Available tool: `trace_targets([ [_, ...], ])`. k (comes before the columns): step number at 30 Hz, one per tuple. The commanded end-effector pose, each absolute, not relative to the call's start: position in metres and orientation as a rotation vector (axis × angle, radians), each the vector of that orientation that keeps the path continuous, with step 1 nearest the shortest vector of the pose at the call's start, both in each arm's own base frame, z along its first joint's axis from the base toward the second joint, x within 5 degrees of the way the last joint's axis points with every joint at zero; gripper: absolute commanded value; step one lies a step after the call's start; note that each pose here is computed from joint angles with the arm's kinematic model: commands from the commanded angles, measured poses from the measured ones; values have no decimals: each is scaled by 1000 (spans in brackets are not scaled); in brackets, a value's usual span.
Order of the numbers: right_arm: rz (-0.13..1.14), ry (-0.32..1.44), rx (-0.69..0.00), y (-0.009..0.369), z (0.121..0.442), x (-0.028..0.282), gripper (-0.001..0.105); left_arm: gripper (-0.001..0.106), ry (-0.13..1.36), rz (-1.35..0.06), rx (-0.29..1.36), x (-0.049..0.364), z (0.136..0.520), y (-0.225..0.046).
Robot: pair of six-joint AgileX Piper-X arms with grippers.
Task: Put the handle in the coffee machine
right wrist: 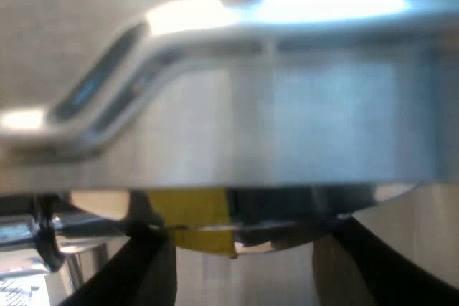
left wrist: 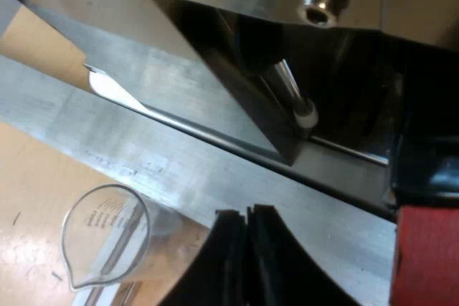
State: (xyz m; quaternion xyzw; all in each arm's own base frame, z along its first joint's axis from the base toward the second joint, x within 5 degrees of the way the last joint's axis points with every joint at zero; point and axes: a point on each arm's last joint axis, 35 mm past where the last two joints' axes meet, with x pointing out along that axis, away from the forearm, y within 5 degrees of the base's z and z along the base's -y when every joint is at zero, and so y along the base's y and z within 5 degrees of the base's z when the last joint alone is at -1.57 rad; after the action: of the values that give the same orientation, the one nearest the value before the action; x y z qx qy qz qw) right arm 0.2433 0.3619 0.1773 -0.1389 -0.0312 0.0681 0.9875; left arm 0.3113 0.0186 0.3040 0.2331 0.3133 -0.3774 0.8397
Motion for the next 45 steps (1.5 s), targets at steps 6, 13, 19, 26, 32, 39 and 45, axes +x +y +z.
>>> trace_targets([
  [6, 133, -129, -190, 362, 198, 245, 46, 1, 684, -797, 524, 310, 305, 14],
  [13, 133, -129, -190, 362, 198, 245, 46, 1, 777, -899, 562, 296, 297, 13],
  [19, 133, -129, -192, 362, 198, 245, 46, 1, 810, -933, 525, 290, 295, 12],
  [26, 130, -132, -241, 362, 198, 245, 46, 1, 861, -1018, 458, 279, 293, 7],
  [32, 129, -134, -260, 362, 198, 245, 46, 1, 890, -1056, 402, 273, 292, 5],
  [39, 130, -135, -273, 363, 198, 244, 46, 1, 933, -1100, 276, 264, 293, 3],
  [45, 142, -136, -290, 366, 198, 240, 46, 1, 974, -1072, 146, 263, 294, 1],
])
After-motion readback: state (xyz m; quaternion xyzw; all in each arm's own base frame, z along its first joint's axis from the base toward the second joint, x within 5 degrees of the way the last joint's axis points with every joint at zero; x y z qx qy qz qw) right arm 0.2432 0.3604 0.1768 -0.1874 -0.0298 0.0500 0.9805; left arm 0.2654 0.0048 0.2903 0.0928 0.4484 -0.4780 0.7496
